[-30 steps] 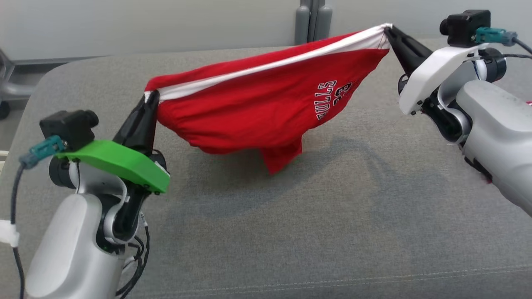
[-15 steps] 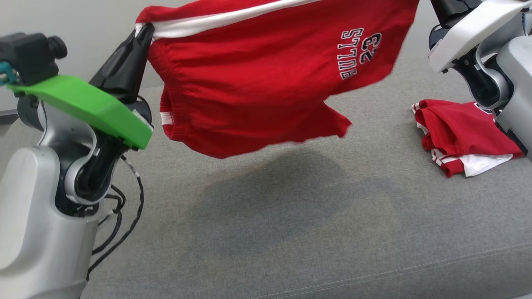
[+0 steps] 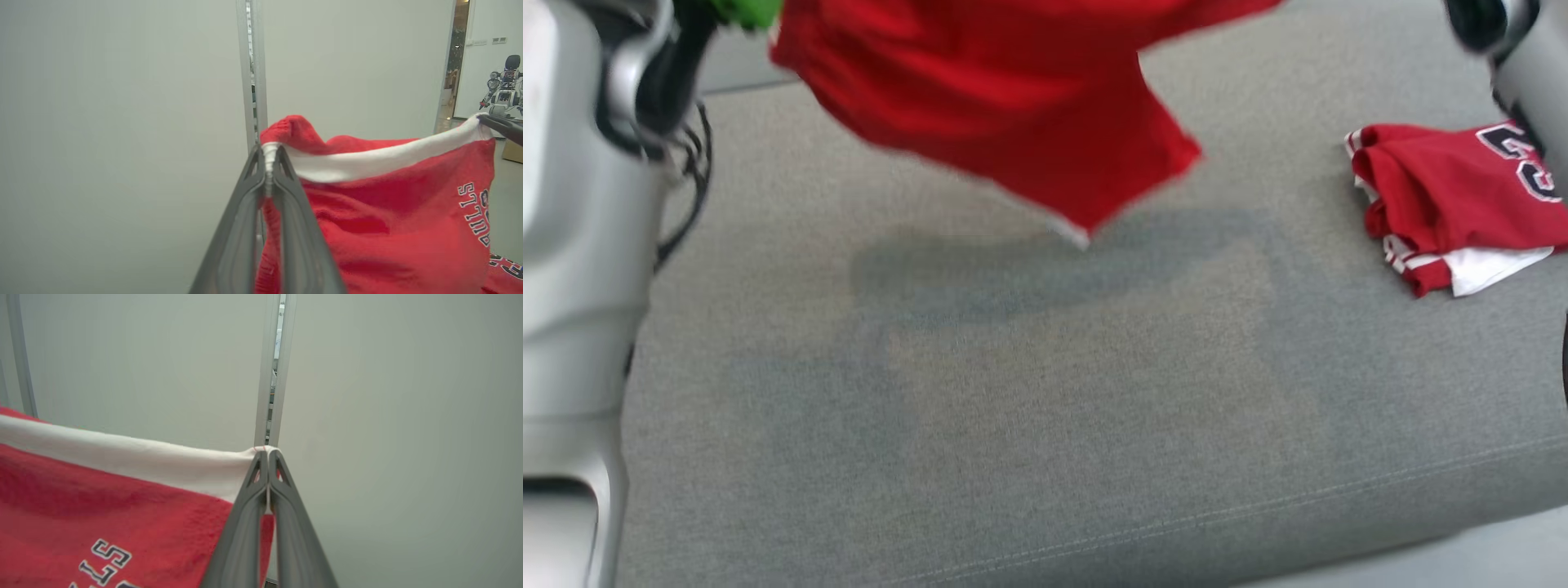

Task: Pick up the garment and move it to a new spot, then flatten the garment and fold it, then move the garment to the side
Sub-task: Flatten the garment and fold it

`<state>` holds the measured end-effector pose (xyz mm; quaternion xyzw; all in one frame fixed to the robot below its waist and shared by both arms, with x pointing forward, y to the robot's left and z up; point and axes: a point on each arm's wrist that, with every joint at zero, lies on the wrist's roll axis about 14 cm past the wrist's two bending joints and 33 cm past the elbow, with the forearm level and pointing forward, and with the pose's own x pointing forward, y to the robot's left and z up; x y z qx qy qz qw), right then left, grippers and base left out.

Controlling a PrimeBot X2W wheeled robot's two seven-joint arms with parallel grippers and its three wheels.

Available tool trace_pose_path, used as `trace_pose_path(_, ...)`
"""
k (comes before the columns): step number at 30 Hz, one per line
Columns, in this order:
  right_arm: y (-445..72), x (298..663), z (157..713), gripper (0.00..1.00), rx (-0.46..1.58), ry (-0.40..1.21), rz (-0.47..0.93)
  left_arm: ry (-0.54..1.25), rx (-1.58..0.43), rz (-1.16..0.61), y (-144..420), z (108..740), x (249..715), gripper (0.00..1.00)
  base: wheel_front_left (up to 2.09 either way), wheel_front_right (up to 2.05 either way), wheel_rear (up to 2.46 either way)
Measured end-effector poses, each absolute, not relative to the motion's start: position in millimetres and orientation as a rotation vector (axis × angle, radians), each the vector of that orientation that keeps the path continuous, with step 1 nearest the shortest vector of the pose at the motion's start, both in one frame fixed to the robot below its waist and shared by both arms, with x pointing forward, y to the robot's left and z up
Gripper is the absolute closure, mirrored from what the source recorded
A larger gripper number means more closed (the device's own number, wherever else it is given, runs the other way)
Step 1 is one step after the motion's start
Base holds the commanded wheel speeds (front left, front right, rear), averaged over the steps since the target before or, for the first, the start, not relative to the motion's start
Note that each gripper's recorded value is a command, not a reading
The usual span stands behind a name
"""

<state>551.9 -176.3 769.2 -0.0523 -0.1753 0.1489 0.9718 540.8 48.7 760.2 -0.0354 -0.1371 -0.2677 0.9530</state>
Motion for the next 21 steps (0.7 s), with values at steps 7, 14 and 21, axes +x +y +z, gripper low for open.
trace_pose_path(7, -183.8, 604.9, 829.0, 1.0, -0.135, -0.499, 0.217, -0.497, -0.029, -0.485, 51.7, 788.2, 607.3, 1.0, 0.0, 0.0, 0.0)
trace_pose_path(14, -176.1, 654.7, 787.4, 1.0, -0.19, -0.529, 0.214, -0.504, -0.019, -0.507, 35.8, 735.6, 665.4, 1.0, 0.0, 0.0, 0.0)
trace_pose_path(21, -162.6, 685.5, 641.7, 1.0, -0.156, -0.329, 0.256, -0.301, -0.057, -0.594, 17.3, 603.3, 682.8, 1.0, 0.0, 0.0, 0.0)
